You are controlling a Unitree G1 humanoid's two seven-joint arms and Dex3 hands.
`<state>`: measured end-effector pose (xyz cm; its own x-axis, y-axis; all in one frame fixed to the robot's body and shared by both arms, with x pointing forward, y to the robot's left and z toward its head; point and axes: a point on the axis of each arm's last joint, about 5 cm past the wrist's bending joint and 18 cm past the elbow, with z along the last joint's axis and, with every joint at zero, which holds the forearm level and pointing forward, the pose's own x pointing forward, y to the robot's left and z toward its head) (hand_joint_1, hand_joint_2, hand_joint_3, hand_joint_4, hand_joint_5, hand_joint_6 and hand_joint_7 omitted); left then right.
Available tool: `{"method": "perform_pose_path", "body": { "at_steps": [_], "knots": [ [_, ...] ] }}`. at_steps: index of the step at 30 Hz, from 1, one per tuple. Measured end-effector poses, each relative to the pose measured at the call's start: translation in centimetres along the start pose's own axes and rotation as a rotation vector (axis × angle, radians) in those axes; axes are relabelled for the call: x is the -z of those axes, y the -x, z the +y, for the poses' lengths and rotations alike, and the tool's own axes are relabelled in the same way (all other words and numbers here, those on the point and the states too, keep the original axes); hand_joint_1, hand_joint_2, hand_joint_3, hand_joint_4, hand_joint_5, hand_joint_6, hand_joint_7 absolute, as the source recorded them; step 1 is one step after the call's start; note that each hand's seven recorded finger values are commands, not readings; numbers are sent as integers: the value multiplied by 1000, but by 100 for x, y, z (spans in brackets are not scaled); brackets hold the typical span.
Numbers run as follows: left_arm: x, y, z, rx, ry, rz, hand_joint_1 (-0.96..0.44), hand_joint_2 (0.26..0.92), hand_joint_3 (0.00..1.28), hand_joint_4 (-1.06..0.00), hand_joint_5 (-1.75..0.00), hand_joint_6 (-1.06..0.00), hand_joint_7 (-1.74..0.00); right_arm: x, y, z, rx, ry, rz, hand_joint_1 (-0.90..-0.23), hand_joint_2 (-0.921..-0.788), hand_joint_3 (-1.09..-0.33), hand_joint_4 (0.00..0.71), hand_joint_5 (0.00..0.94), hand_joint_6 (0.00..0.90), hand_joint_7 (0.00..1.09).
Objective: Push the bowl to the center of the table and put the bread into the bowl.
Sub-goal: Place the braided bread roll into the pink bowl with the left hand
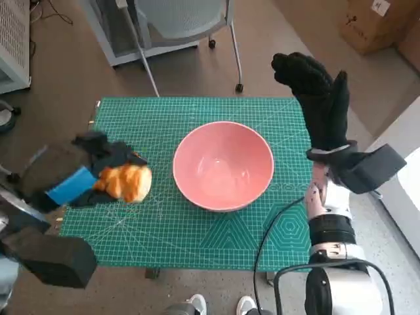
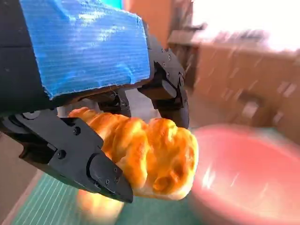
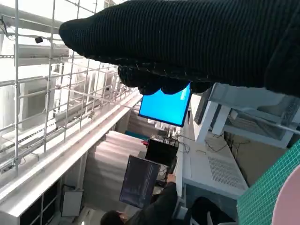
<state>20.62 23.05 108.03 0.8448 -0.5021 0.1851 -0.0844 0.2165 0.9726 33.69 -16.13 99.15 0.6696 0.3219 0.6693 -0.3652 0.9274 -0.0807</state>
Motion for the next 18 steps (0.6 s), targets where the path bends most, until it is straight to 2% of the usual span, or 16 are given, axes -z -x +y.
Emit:
{"method": "perform_pose_path", "body": {
  "at_steps": [7, 11, 18],
  "knots": [
    [-192, -409, 78, -92, 3, -172, 2, 899, 3, -780, -1019, -777, -1049, -1, 3, -4, 2, 5, -6, -569, -921, -602, 329, 0, 475, 1],
    [-264, -665, 9, -91, 26, -251, 2, 913, 9, -744, -1032, -740, -1113, -3, 3, -5, 0, 7, -9, -570, -921, -602, 329, 0, 475, 1],
    [-281, -1032, -218, -4, 53, -315, 0, 920, 44, -681, -1078, -694, -1185, -17, 21, -50, 0, 18, -12, -560, -921, -602, 329, 0, 474, 0]
  ]
}}
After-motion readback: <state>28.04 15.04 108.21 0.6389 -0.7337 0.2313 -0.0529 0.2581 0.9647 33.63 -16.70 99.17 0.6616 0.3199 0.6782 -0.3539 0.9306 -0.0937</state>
